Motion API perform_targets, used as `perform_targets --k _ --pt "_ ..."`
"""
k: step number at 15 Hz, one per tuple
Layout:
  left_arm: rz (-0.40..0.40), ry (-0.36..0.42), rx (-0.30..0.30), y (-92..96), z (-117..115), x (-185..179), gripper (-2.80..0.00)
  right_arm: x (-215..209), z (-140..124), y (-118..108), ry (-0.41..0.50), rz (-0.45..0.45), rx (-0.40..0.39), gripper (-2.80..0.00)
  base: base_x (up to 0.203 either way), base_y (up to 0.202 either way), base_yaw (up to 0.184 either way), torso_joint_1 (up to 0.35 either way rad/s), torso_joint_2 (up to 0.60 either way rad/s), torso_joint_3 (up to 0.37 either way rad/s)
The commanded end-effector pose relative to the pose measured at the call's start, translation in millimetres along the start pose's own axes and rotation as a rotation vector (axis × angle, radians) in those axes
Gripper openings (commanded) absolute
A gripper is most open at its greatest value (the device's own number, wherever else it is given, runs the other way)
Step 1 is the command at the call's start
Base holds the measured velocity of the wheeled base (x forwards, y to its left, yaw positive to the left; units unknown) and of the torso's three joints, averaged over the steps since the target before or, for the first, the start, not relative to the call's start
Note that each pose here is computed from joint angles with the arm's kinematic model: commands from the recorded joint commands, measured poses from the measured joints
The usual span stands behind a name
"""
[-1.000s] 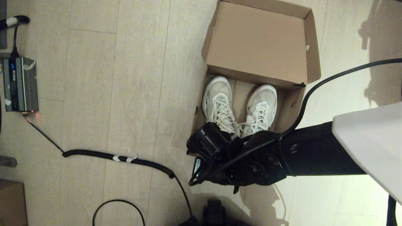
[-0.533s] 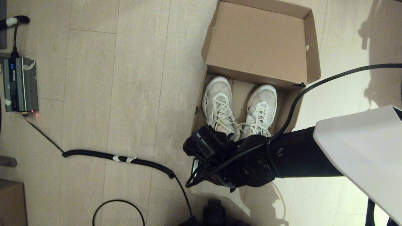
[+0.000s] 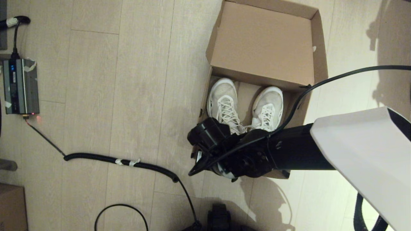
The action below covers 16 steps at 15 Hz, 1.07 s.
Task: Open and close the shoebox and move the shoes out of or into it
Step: Close the shoe box
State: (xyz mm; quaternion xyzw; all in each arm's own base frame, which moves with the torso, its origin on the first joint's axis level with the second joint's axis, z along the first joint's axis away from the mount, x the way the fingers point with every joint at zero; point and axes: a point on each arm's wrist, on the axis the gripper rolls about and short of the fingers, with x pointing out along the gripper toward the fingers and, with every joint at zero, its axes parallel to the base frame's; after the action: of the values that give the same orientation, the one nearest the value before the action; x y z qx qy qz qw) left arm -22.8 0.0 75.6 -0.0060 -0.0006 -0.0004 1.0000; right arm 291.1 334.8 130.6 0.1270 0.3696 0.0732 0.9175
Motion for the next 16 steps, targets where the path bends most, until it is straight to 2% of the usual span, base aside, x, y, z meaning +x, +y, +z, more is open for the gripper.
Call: perform_targets --k 1,6,9,13,16 --pt "0.0 -0.003 0.0 0.0 0 0 -2.8 16 -5 3 -0.005 -0.007 0.004 -2.8 0.0 0.0 0.0 0.0 0.0 0.0" --pt "-0.001 -0.003 0.0 0.0 0 0 -2.8 36 -1 14 -0.092 0.019 -0.046 -2.8 0.0 0.0 0.0 0.0 0.0 0.0" --pt "0.001 -0.003 0.0 0.0 0 0 -2.8 38 -14 8 -0.053 -0.01 -0.072 -2.8 0.0 0.0 0.0 0.0 0.0 0.0" --pt "0.001 -0.002 0.0 0.0 0 0 -2.8 30 -30 16 -0.037 -0.003 -0.071 -2.8 0.0 0.0 0.0 0.0 0.0 0.0" --pt "0.0 -0.003 0.0 0.0 0 0 -2.8 27 -24 18 -0.073 -0.013 -0.078 -2.8 0.0 0.0 0.0 0.0 0.0 0.0"
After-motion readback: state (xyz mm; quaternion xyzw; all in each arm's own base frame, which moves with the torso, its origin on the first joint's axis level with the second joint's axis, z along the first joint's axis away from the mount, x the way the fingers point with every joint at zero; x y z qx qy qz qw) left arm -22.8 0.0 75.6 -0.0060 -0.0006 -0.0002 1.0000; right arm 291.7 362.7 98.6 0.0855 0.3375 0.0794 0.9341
